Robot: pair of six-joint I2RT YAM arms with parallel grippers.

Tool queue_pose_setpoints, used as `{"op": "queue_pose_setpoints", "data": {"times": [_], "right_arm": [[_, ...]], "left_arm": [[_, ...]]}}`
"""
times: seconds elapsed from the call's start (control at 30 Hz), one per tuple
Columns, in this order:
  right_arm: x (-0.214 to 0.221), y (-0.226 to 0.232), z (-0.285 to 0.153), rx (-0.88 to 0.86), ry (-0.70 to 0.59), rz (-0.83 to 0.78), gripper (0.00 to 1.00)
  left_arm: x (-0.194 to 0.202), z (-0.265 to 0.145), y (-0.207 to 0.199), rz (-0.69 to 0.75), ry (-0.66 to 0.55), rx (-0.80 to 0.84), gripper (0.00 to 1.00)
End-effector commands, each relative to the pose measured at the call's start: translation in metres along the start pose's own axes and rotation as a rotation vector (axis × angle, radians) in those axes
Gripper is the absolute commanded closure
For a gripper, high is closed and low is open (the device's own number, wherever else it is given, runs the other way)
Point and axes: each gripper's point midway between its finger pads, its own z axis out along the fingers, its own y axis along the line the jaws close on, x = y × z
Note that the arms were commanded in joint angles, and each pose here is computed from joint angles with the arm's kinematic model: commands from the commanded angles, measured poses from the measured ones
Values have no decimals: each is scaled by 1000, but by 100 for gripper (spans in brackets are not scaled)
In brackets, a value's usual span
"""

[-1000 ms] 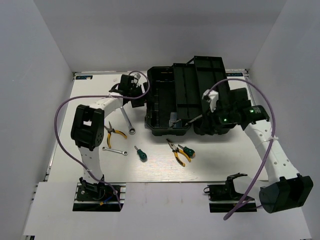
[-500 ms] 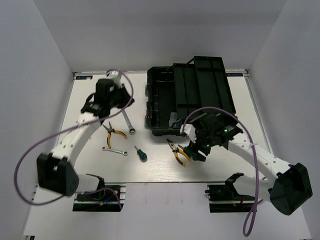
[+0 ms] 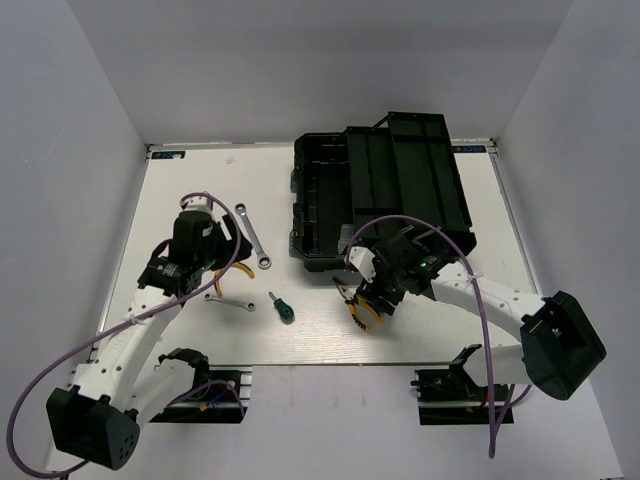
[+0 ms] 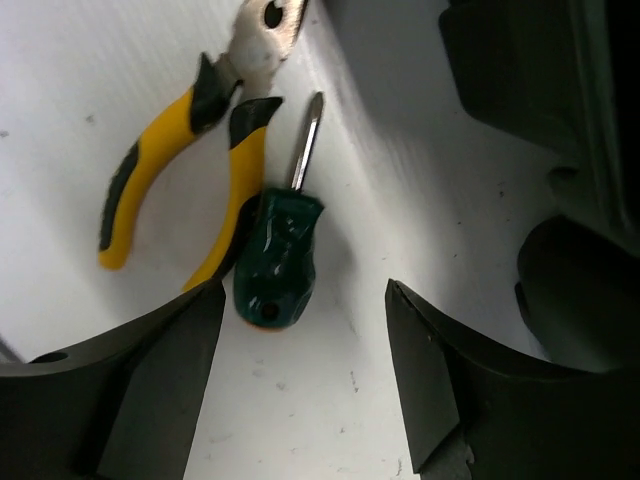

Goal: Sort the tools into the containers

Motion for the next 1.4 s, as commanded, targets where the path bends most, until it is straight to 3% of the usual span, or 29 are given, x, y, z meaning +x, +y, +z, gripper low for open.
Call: {"op": "queue_pose_setpoints", "data": {"times": [0.0, 0.43, 0.63, 0.83, 1.0, 1.2, 1.37], "right_arm": [[-4, -11, 9, 76, -5, 10, 28], [20, -14, 28, 98, 107, -11, 46], [32, 10, 35, -44, 151, -39, 53], [28, 26, 30, -125, 138, -66, 80], [-9, 38, 2, -222, 33, -113, 100], [-57, 47, -43, -334, -53, -162, 100], [-124, 22, -77, -246, -197, -180, 100]], "left_arm": [[0, -7, 14, -40, -27, -66, 15], [16, -16, 16, -49, -7, -36, 15], [45, -9, -19, 17, 120, 184, 19], [78, -11, -24, 91, 274, 236, 19], [96, -18, -22, 122, 343, 228, 17], [115, -12, -14, 109, 424, 151, 19], [129, -2, -19, 45, 448, 137, 22]]}}
